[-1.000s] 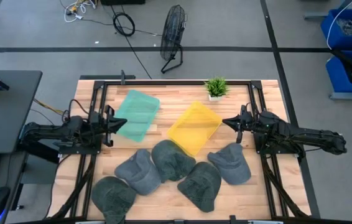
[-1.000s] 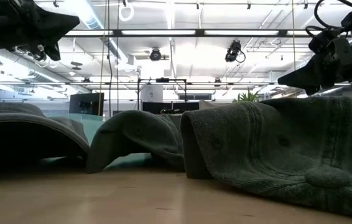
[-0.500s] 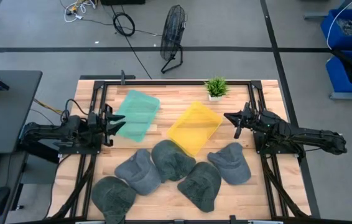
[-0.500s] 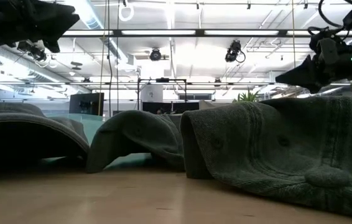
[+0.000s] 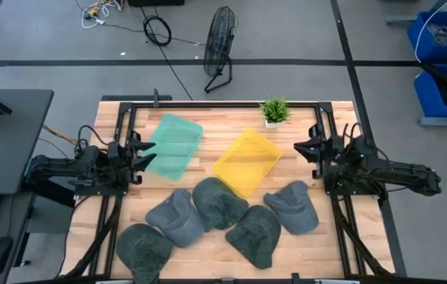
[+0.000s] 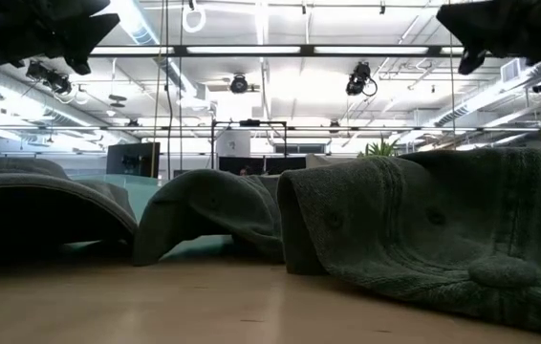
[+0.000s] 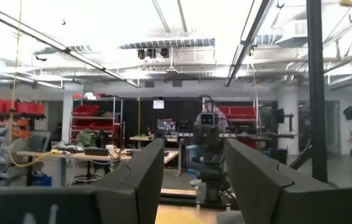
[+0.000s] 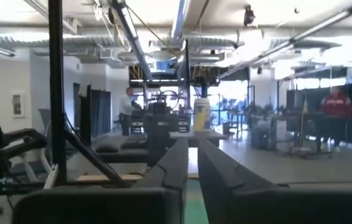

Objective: Pick & Place hat
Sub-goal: Put the right blue cap into the yellow basket

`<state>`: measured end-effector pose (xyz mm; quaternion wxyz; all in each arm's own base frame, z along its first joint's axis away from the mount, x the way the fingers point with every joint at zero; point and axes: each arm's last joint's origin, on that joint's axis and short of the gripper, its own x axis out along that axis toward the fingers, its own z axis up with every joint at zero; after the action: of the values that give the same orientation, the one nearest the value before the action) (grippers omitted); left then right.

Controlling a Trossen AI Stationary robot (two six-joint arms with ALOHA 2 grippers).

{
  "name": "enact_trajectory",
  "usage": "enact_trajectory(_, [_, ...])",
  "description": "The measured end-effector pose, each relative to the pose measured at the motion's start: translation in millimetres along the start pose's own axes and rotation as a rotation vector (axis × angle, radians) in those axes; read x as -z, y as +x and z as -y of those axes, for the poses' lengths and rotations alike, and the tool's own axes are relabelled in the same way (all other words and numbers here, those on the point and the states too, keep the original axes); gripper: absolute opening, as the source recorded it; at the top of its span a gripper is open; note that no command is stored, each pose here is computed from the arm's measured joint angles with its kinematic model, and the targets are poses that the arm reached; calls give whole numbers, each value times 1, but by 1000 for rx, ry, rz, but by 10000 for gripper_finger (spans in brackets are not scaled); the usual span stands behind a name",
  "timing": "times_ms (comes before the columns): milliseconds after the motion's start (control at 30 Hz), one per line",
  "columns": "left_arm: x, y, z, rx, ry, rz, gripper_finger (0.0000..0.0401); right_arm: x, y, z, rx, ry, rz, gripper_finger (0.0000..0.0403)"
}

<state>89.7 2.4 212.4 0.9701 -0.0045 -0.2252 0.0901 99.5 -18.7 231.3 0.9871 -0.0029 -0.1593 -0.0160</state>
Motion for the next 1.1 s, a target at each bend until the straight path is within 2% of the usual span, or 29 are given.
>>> enact_trajectory(133, [0, 0, 0, 2, -40, -1, 177, -17, 10, 1, -7, 16, -31, 79])
enact_trajectory(300, [-2, 0, 0, 1, -12, 20, 177, -22, 27, -2, -65, 139, -231, 121])
enact_trajectory(500, [-10, 1, 0, -4, 46, 57, 177, -6, 48, -22, -254, 320, -542, 149])
enact_trajectory(600, [-23, 9, 0, -27, 75, 0, 177, 9, 52, -38, -323, 391, -682, 151])
enact_trajectory(700, [-39, 22, 1, -53, 168, -106, 177, 25, 54, -55, -357, 412, -810, 151])
enact_trajectory(900, [-63, 52, 2, -172, 282, -293, 177, 56, 56, -81, -310, 491, -1045, 151])
enact_trajectory(967, [-66, 60, 3, -206, 296, -321, 177, 67, 53, -86, -291, 464, -1129, 151])
enact_trajectory(1100, [-62, 72, 6, -184, 317, -367, 177, 81, 46, -89, -240, 349, -1249, 151])
